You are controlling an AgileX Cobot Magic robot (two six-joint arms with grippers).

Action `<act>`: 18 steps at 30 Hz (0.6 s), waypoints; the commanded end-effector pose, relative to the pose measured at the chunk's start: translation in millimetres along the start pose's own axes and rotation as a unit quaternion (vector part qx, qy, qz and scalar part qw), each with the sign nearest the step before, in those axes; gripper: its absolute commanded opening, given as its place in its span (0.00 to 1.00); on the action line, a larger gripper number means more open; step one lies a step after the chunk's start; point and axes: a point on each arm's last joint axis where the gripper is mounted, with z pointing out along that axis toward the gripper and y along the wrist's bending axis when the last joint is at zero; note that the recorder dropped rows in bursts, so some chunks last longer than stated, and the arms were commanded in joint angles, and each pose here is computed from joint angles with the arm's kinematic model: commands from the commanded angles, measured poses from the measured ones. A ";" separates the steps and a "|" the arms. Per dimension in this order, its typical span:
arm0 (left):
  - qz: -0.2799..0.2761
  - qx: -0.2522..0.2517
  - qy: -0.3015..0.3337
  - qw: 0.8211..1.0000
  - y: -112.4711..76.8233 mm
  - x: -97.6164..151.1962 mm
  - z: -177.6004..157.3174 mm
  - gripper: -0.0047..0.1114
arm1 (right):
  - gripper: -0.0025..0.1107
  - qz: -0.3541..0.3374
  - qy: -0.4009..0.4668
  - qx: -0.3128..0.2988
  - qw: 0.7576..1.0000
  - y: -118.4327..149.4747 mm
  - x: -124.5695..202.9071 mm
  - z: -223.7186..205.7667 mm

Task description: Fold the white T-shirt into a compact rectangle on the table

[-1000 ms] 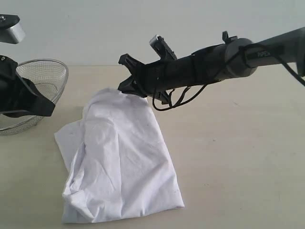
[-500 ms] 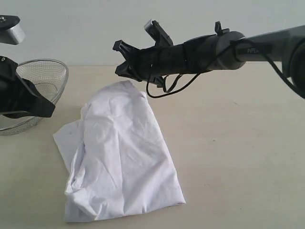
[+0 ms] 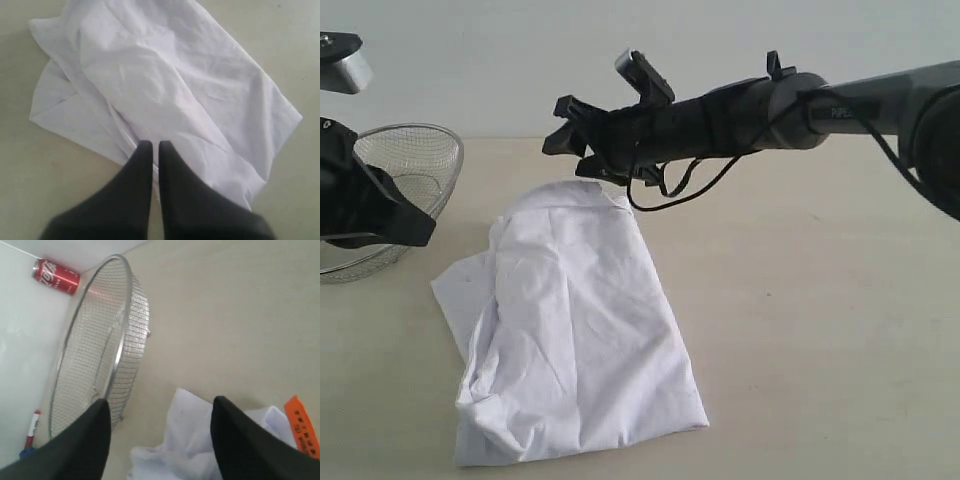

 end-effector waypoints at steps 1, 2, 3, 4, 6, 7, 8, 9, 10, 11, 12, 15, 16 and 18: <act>-0.001 0.001 0.000 1.000 -0.1 -0.5 -0.6 0.08 | 0.49 -0.024 -0.012 -0.039 0.999 21.8 -25.2 -25.0; 0.006 0.002 0.003 1.000 0.4 -0.4 1.3 0.08 | 0.47 -0.030 -0.008 -0.041 0.999 24.0 -27.5 -29.4; 0.008 0.003 0.008 1.000 1.0 -0.2 3.9 0.08 | 0.42 -0.039 -0.005 -0.040 0.998 25.7 -30.3 -34.5; 0.006 0.004 0.012 1.000 1.7 0.0 6.9 0.08 | 0.35 -0.048 -0.001 -0.032 0.998 26.0 -32.5 -39.2; 0.011 0.009 0.022 1.000 2.9 0.4 13.4 0.08 | 0.21 -0.070 0.016 -0.016 0.997 28.1 -32.1 -45.7; 0.011 0.014 0.027 0.999 3.3 0.6 17.8 0.08 | 0.14 -0.078 0.025 -0.003 0.997 27.5 -31.5 -50.1; 0.013 0.020 0.029 0.999 3.4 0.4 21.4 0.08 | 0.07 -0.084 0.033 0.005 0.996 28.1 -29.5 -53.6; 0.015 0.028 0.029 0.999 3.3 -0.3 25.8 0.08 | 0.02 -0.090 0.038 0.014 0.995 26.9 -27.7 -56.4; 0.015 0.038 0.031 0.999 2.7 -0.6 30.0 0.08 | 0.02 -0.086 0.040 0.023 0.995 26.2 -25.5 -60.7; 0.015 0.048 0.030 0.998 1.9 -1.2 33.3 0.08 | 0.02 -0.085 0.042 0.029 0.995 25.1 -23.1 -65.3; 0.018 0.055 0.024 0.998 1.4 -2.4 35.8 0.08 | 0.02 -0.081 0.045 0.033 0.995 24.4 -20.0 -69.6; 0.021 0.060 0.014 0.998 2.2 -6.8 40.4 0.08 | 0.02 -0.094 0.086 0.047 0.991 20.0 3.0 -82.1; 0.021 0.061 0.012 0.998 2.2 -9.3 39.8 0.08 | 0.02 -0.092 0.112 0.054 0.988 15.9 16.4 -87.7; 0.023 0.060 0.005 0.998 2.4 -14.1 38.0 0.08 | 0.02 -0.095 0.132 0.069 0.984 8.3 33.6 -95.5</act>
